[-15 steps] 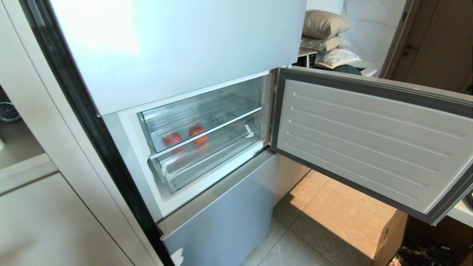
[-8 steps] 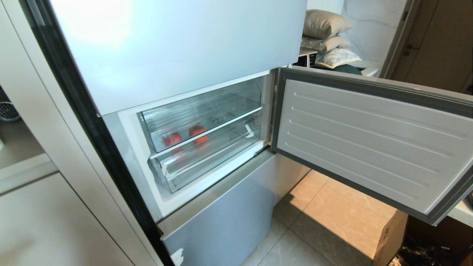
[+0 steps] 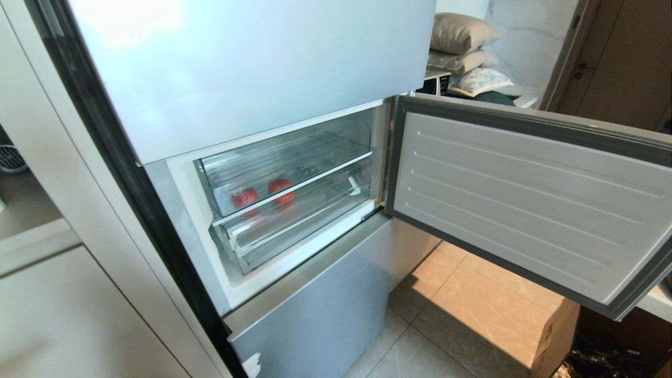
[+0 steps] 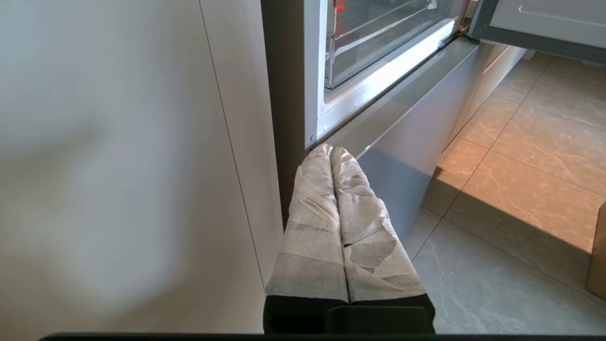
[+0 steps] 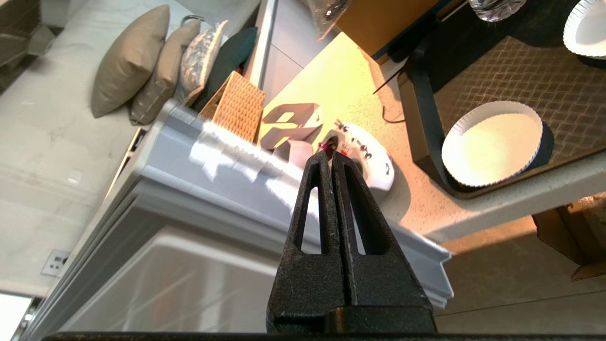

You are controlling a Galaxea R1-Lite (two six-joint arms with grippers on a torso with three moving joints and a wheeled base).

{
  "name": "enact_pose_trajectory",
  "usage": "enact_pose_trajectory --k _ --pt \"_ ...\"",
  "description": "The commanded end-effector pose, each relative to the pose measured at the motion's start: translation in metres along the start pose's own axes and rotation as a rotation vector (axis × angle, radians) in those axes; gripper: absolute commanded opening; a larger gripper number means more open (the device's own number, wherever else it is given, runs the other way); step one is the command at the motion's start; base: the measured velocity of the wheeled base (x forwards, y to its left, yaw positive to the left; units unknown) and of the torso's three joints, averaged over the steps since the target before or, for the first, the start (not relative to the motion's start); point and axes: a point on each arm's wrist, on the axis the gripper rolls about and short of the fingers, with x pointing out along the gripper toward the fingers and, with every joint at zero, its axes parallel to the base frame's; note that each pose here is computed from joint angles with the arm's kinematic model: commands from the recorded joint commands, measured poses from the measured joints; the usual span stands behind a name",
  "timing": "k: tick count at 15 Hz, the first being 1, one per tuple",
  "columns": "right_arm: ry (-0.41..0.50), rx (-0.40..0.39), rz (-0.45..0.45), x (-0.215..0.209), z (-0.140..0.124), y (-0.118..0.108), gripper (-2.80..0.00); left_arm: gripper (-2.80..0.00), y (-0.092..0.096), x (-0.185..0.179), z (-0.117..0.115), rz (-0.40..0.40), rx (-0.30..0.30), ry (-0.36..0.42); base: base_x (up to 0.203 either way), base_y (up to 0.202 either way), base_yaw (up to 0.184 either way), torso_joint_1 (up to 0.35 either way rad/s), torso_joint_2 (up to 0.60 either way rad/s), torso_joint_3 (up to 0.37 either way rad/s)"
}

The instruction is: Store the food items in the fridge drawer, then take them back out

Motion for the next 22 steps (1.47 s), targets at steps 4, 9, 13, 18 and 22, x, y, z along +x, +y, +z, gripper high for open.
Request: enact_pose_trajectory --k 4,9,13,18,22 --pt "0.043 0.095 -0.035 0.058 0.015 -0.023 -2.8 -2.8 0.0 0.0 0.0 0.0 0.0 0.002 0.0 0.0 0.0 0.0 0.0 0.0" --pt "0.09 0.134 0.115 0.106 0.005 -0.008 -2.8 -2.8 0.0 0.0 0.0 0.0 0.0 0.002 0.0 0.0 0.0 0.0 0.0 0.0" --pt "0.174 0.179 0.215 0.14 -0.012 0.0 -2.8 -2.8 0.0 0.0 0.0 0.0 0.0 0.002 0.0 0.0 0.0 0.0 0.0 0.0" --pt "0.336 0.269 0.278 0.145 -0.015 0.003 -2.8 -2.8 0.0 0.0 0.0 0.0 0.0 0.002 0.0 0.0 0.0 0.0 0.0 0.0" --pt "0.438 0.28 0.3 0.121 -0.017 0.011 -2.8 -2.8 0.0 0.0 0.0 0.0 0.0 0.003 0.0 0.0 0.0 0.0 0.0 0.0"
